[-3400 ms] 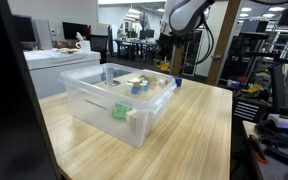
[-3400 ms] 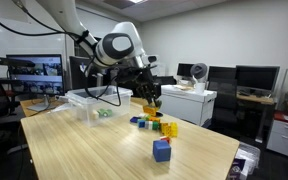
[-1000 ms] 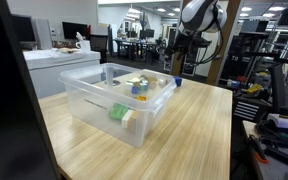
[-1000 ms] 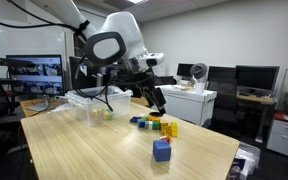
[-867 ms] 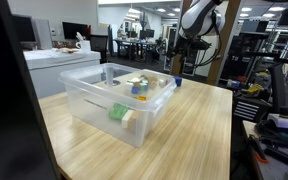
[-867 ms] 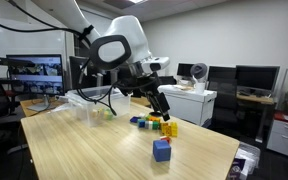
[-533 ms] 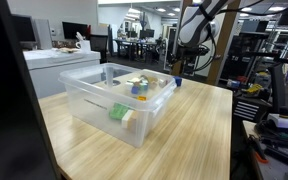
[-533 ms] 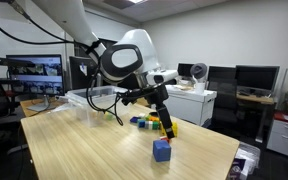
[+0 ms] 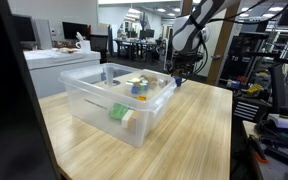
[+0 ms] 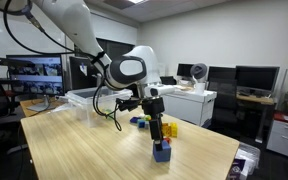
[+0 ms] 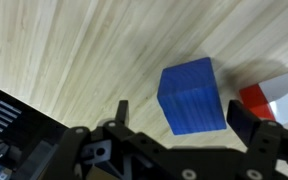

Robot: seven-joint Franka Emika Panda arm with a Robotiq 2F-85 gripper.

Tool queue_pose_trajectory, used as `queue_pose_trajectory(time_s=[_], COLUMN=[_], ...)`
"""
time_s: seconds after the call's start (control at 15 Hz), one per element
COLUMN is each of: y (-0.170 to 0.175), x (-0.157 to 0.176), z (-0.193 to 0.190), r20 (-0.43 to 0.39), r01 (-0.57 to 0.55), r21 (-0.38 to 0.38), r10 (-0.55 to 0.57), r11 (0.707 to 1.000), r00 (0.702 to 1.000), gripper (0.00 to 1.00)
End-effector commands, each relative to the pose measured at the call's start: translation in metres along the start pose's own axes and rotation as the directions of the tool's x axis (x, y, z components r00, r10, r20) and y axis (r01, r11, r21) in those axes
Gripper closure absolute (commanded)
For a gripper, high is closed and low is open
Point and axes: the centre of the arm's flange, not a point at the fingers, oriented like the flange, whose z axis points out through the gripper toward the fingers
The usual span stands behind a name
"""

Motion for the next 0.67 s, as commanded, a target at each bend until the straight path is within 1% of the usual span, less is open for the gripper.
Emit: queue_pose_trajectory(time_s=[0.0, 0.13, 0.2, 0.33, 0.4, 0.6], y=[-0.003, -0.004, -0.004, -0.004, -0.005, -0.004], x=[0.000, -0.001, -0.001, 0.001, 0.003, 0.013], z=[0.020, 0.030, 0.034, 0.038, 0.039, 0.033], r20=[0.037, 0.047, 0.049, 0.041, 0.037, -0.004], r01=[-0.016, -0.004, -0.004, 0.008, 0.015, 0.054], r21=[-0.045, -0.050, -0.050, -0.039, -0.036, -0.014], r10=[0.017, 0.007, 0.007, -0.007, -0.013, -0.054], r11=[0.999, 0.999, 0.999, 0.999, 0.999, 0.998], r00=[0.999, 0.999, 0.999, 0.999, 0.999, 0.999], gripper=[0.00, 0.00, 0.22, 0.33, 0.45, 0.63])
